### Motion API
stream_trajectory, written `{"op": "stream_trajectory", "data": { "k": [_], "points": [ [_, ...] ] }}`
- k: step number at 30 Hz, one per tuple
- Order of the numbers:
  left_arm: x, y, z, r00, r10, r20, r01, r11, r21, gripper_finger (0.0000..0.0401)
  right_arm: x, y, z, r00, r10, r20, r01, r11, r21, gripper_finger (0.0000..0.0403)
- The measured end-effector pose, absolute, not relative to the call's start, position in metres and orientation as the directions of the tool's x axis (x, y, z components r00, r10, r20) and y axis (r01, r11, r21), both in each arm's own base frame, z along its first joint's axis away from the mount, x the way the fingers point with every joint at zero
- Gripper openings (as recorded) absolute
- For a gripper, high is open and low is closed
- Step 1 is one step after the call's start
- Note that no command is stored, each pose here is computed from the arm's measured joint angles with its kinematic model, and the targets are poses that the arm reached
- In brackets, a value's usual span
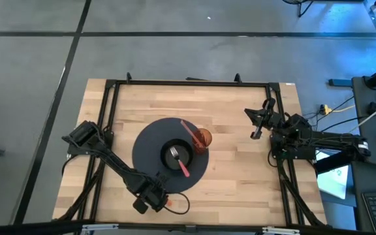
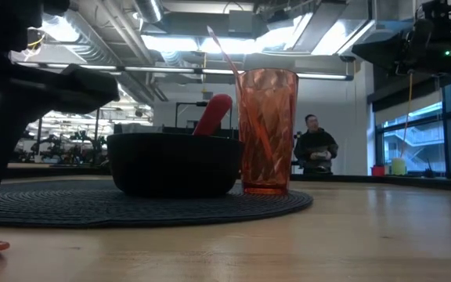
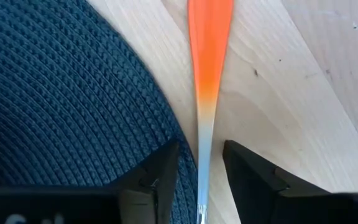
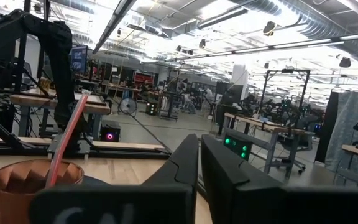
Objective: Pick & Place Utensil
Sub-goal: Put the orange spoon into the black bowl
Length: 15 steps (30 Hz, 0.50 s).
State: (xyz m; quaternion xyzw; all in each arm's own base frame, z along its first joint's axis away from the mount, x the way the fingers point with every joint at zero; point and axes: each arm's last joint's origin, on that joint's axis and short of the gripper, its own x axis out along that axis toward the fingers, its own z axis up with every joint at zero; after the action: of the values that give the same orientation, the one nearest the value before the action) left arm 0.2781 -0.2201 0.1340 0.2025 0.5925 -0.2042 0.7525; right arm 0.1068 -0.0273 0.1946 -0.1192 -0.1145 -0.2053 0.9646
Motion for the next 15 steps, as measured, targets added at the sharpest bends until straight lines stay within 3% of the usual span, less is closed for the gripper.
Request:
{"op": "stream_trajectory", "data": {
  "k": [5, 15],
  "points": [
    [0.2778, -0.2204, 0.1338, 0.205, -0.080, -0.975, 0.542, 0.839, 0.045, 0.0109, 0.1068, -0.0274, 0.1946, 0.889, -0.369, 0.270, 0.424, 0.887, -0.183, 0.0021],
    [0.2773, -0.2214, 0.1324, 0.191, -0.095, -0.977, 0.538, 0.843, 0.023, 0.0015, 0.1068, -0.0273, 0.1946, 0.889, -0.369, 0.270, 0.424, 0.887, -0.183, 0.0021]
  ]
}}
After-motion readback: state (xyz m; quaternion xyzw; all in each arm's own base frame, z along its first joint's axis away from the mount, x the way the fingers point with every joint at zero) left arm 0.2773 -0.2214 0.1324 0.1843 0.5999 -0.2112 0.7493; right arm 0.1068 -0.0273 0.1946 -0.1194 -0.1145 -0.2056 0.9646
